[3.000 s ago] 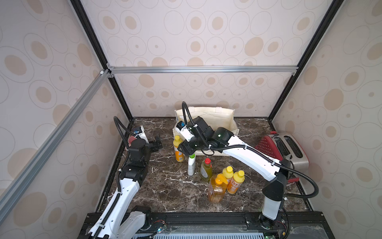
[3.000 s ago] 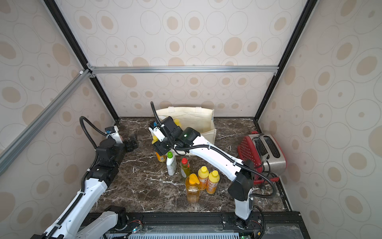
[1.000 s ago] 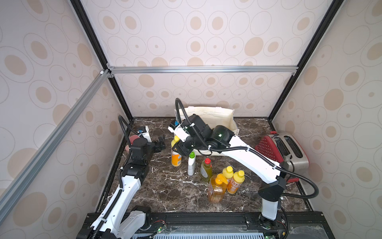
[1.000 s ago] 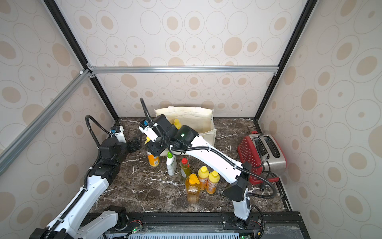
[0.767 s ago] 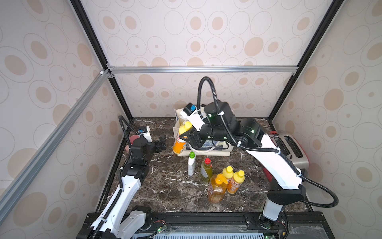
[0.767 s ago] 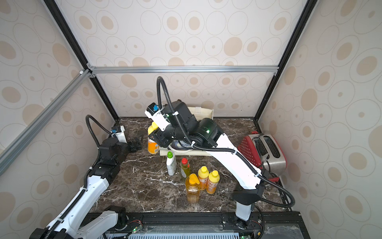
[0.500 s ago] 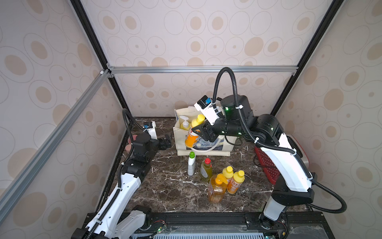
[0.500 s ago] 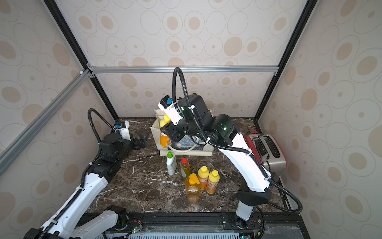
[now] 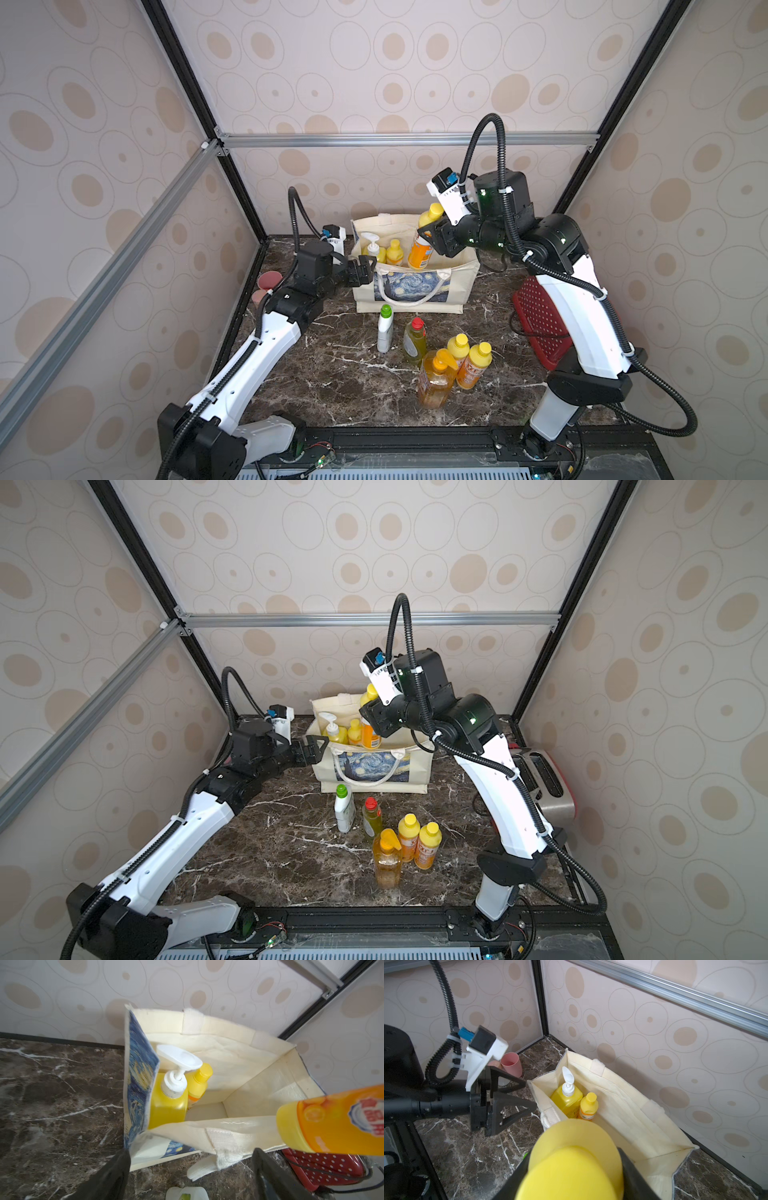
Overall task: Pack dish soap into the shopping bag
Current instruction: Place the bottle of dish soap in the shopping bag.
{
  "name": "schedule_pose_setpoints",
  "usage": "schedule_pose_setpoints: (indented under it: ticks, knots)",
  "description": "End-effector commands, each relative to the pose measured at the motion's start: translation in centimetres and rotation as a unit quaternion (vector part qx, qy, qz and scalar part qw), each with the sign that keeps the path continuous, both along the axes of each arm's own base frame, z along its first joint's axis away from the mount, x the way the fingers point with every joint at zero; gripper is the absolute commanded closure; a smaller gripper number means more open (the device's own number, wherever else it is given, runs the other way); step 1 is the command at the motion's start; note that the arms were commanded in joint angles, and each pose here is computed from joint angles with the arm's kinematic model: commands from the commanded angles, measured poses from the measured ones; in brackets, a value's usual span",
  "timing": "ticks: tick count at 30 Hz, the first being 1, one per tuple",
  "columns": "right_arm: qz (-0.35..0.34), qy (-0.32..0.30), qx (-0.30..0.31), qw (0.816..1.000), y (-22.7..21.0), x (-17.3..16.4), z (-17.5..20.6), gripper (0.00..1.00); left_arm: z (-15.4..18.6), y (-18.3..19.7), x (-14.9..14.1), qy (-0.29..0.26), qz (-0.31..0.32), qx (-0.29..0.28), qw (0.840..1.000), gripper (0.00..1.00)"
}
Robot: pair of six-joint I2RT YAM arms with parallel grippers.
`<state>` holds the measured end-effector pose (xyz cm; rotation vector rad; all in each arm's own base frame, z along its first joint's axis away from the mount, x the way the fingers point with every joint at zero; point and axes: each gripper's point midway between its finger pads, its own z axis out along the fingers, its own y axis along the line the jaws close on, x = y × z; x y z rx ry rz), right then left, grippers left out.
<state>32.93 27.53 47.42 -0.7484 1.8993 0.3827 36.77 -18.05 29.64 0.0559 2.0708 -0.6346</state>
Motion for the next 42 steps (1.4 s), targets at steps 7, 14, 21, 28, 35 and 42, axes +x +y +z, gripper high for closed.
schedule_pose_setpoints:
  ticks: [7, 14, 21, 28, 35, 42]
  knots:
    - [0.001, -0.067, 0.043, 0.997, 1.1, 2.8, 3.1, 0.64, -1.3, -2.5, 2.4, 0.02, -0.002, -0.025, 0.999, 0.25]
    - [0.016, -0.049, 0.048, 0.998, 2.2, 3.1, 1.8, 0.65, -1.8, -3.0, 1.4, 0.021, -0.011, -0.013, 1.0, 0.64]
    - [0.028, -0.028, 0.043, 0.998, 3.6, 4.2, -0.8, 0.67, -3.1, -4.2, -0.6, 0.035, -0.044, -0.016, 0.998, 0.88]
    - [0.036, -0.01, 0.041, 0.998, 5.1, 5.4, -4.3, 0.69, -3.0, -4.5, -1.2, 0.036, -0.059, -0.015, 0.998, 0.89]
    - [0.044, -0.012, 0.047, 0.998, 6.4, 6.5, -6.3, 0.69, -1.4, -4.6, -1.9, 0.023, -0.071, -0.028, 0.997, 0.92]
    - [0.036, -0.045, 0.036, 0.998, 6.1, 7.1, -4.2, 0.69, -1.1, -4.8, -2.1, 0.024, -0.08, -0.032, 0.996, 1.0]
